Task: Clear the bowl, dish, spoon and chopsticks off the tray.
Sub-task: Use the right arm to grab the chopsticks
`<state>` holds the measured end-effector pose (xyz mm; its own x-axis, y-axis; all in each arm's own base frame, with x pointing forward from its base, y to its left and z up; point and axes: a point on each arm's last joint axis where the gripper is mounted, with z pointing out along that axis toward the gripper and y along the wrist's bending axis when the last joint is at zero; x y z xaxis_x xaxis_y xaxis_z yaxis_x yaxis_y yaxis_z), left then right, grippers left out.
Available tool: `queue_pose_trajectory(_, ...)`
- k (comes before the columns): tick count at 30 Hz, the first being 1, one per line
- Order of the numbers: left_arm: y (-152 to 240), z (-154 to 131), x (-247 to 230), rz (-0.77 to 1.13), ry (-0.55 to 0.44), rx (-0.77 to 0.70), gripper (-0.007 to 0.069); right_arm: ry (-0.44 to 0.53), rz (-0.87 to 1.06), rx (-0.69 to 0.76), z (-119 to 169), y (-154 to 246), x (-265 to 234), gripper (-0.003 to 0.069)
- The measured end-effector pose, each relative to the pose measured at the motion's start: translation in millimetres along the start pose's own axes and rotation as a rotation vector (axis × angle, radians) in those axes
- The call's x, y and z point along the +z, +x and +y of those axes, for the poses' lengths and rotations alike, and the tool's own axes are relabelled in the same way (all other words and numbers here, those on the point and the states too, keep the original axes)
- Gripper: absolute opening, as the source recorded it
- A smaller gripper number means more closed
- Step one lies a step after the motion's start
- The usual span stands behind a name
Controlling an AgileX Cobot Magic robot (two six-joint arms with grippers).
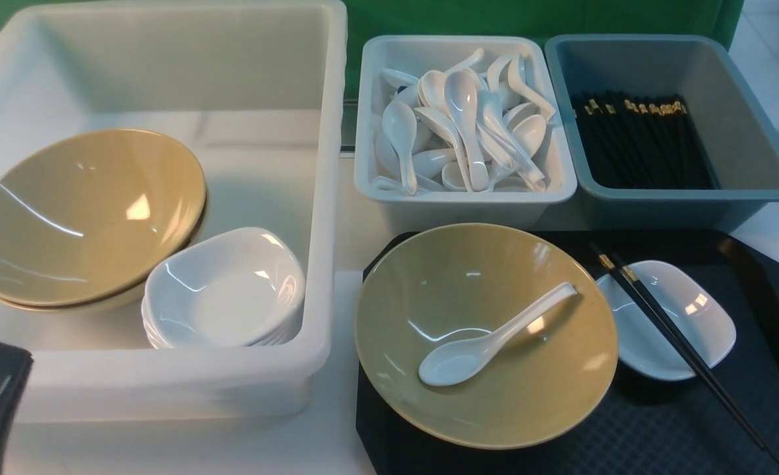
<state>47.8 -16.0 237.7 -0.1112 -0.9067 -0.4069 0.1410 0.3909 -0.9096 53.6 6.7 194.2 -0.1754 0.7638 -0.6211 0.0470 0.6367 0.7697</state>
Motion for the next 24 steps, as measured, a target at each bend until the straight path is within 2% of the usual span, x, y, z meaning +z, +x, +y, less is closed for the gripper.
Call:
queue_pose_trajectory(2,-10.3,-39.8,-6.5,0.016,0.074,0.342,-0.0011,-0.039,0.019,-0.169,25.9,-17.8,-7.5,0.0209)
queue_pose_trajectory(3,-14.8,-56.1,-5.8,0.043,0.078,0.479,-0.0011,-0.044,0.036,-0.248,37.8,-26.1,-9.1,0.0185)
queue_pose_trajectory(6,-23.3,-80.6,4.4,0.142,0.034,0.681,-0.0011,-0.037,0.114,-0.478,68.0,-46.7,-6.5,0.01)
queue_pose_trajectory(7,-25.7,-85.4,7.5,0.154,0.028,0.697,-0.0011,-0.032,0.122,-0.478,70.4,-48.5,-5.8,0.01)
queue_pose_trajectory(9,-35.1,-104.4,30.2,0.36,-0.077,0.855,-0.0011,0.003,0.271,-0.713,105.3,-71.5,5.6,0.0037)
queue_pose_trajectory(10,-36.7,-106.9,32.7,0.362,-0.078,0.855,-0.0011,0.008,0.285,-0.728,104.9,-70.8,8.6,0.0036)
queue_pose_trajectory(11,-41.5,-112.5,46.0,0.491,-0.146,0.911,-0.0011,0.036,0.395,-0.826,121.9,-81.8,17.2,0.0033)
queue_pose_trajectory(13,-44.9,-116.2,61.7,0.68,-0.217,0.954,-0.0011,0.078,0.573,-0.936,137.2,-90.7,34.6,0.0033)
queue_pose_trajectory(16,-45.0,-119.8,87.9,0.907,-0.259,1.0,-0.0011,0.129,0.802,-1.007,148.2,-95.1,64.9,0.0033)
queue_pose_trajectory(20,-22.0,-126.7,113.7,1.131,-0.17,1.066,-0.0011,0.176,0.966,-1.01,151.5,-92.7,108.7,0.0035)
queue_pose_trajectory(24,12.6,-137.8,131.6,1.314,-0.041,1.131,-0.0011,0.217,1.063,-0.989,140.0,-79.9,146.2,0.0056)
